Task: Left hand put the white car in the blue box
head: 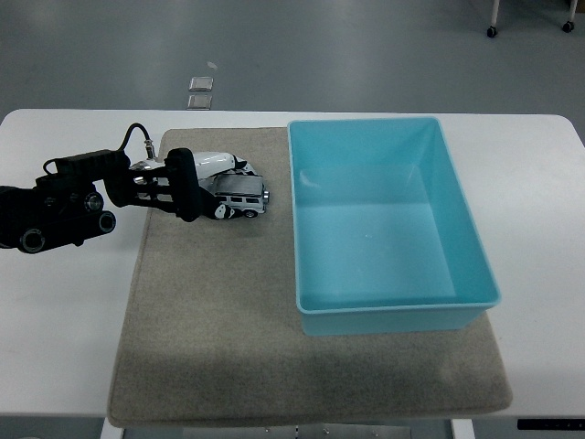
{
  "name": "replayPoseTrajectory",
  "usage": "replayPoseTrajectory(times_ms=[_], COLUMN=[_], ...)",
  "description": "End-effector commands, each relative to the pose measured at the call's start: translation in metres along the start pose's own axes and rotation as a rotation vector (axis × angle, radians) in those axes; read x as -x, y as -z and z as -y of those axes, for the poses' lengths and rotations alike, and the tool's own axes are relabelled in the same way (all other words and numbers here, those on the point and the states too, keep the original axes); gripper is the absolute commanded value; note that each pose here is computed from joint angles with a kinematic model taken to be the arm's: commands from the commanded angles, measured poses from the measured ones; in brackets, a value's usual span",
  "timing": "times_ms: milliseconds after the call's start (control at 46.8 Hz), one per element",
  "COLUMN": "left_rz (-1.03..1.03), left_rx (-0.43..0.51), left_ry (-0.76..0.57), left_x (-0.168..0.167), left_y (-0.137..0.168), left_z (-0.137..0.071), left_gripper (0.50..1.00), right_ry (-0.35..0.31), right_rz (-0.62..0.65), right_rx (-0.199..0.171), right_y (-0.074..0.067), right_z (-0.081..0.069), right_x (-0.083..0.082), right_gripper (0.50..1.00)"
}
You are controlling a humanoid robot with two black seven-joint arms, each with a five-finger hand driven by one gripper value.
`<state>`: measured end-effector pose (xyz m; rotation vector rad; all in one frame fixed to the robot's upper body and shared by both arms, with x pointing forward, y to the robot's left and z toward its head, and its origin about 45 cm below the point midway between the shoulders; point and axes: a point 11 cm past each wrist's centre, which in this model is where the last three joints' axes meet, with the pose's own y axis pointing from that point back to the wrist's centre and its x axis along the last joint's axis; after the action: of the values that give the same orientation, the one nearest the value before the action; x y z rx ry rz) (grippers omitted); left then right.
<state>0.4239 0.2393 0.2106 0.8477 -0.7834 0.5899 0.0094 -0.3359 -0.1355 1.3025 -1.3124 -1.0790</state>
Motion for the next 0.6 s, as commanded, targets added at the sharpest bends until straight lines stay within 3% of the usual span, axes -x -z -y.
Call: replayPoseTrajectory(times_ms=[0,577], left_rz=[0.010,0.074], left_rx=[0.011,0.029], left_ry=[-0.011,-0.084], left_x=[-0.009,-0.082], left_y=[-0.005,-0.022], left_z=[0.000,-0.017], left_gripper=[0.500,0.500], right_ry=[0.000,0.000], right_rz=[0.000,0.000], right_rx=[-0.001,-0.002], right_y=[0.000,0.001], right_z=[0.000,0.000], right_x=[0.000,0.000], right_gripper=[0.936,0.936])
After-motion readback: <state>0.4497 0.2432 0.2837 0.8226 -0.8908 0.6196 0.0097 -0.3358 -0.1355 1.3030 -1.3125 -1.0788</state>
